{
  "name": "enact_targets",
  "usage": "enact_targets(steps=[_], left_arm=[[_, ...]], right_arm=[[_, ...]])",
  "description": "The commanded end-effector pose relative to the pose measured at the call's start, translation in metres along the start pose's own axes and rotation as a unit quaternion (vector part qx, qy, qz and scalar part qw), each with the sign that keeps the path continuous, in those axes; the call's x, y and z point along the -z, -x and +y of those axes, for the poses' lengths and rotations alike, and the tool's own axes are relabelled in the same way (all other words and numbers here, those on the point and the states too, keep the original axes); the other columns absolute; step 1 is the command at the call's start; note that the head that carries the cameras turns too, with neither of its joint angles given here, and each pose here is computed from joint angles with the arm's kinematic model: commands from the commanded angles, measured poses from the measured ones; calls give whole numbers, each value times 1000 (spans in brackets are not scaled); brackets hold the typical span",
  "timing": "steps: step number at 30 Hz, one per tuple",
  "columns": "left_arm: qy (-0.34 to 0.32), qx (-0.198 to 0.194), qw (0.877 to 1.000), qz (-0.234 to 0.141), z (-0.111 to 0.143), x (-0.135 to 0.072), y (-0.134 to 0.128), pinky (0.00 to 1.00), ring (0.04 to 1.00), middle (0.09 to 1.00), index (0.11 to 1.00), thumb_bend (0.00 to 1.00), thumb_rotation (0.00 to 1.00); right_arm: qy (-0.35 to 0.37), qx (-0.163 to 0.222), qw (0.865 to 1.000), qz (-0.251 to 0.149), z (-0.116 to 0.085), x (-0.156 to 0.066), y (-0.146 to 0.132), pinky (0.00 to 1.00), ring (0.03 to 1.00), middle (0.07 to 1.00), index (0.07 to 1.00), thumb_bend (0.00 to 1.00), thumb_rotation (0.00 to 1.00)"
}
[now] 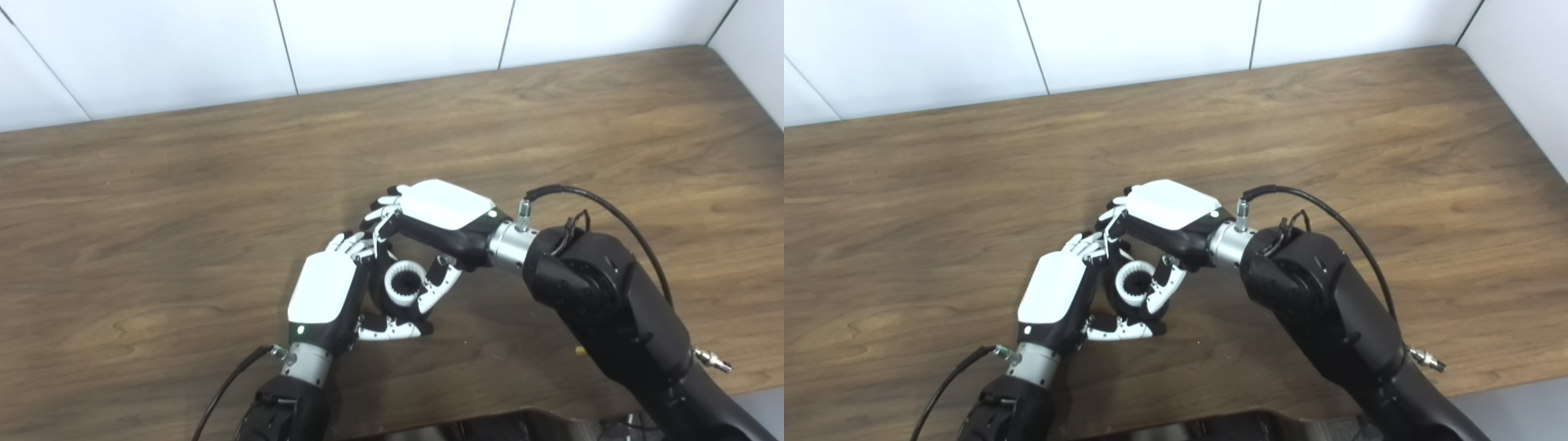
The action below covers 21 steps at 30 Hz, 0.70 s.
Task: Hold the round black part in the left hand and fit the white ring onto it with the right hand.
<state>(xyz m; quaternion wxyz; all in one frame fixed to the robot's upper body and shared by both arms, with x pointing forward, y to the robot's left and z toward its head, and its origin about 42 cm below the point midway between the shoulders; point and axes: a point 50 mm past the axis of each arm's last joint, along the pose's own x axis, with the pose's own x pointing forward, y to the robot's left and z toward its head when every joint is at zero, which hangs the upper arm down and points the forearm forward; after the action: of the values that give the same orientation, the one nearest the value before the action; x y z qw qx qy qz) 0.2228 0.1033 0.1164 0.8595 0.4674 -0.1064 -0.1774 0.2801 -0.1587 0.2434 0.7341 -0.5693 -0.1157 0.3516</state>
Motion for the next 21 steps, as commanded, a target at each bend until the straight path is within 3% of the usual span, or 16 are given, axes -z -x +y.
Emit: enact_targets(steps=[1,5,7,10,14,21], left_arm=[[0,63,998,10,-18,0,6,912,847,766,484,524,55],[4,63,998,10,-18,0,6,913,848,764,484,524,54],[5,64,998,9,-18,0,6,916,850,767,484,524,53],[6,62,998,9,-18,1,6,917,851,770,484,524,53],[4,64,998,11,-18,1,5,919,852,772,484,524,53],[2,63,998,10,-18,1,4,918,847,767,485,524,54]], right_arm=[[14,27,999,-12,-13,-4,1,1000,927,853,491,521,151],[20,24,1000,-2,-17,-4,3,1000,944,869,497,520,164],[20,25,999,-1,-18,-4,4,1000,972,903,685,804,330],[25,30,999,1,-21,-3,6,1000,996,946,778,931,395],[29,36,999,2,-24,-3,7,1000,1000,987,834,994,406],[35,48,998,7,-30,-3,11,1000,1000,1000,900,1000,420]])
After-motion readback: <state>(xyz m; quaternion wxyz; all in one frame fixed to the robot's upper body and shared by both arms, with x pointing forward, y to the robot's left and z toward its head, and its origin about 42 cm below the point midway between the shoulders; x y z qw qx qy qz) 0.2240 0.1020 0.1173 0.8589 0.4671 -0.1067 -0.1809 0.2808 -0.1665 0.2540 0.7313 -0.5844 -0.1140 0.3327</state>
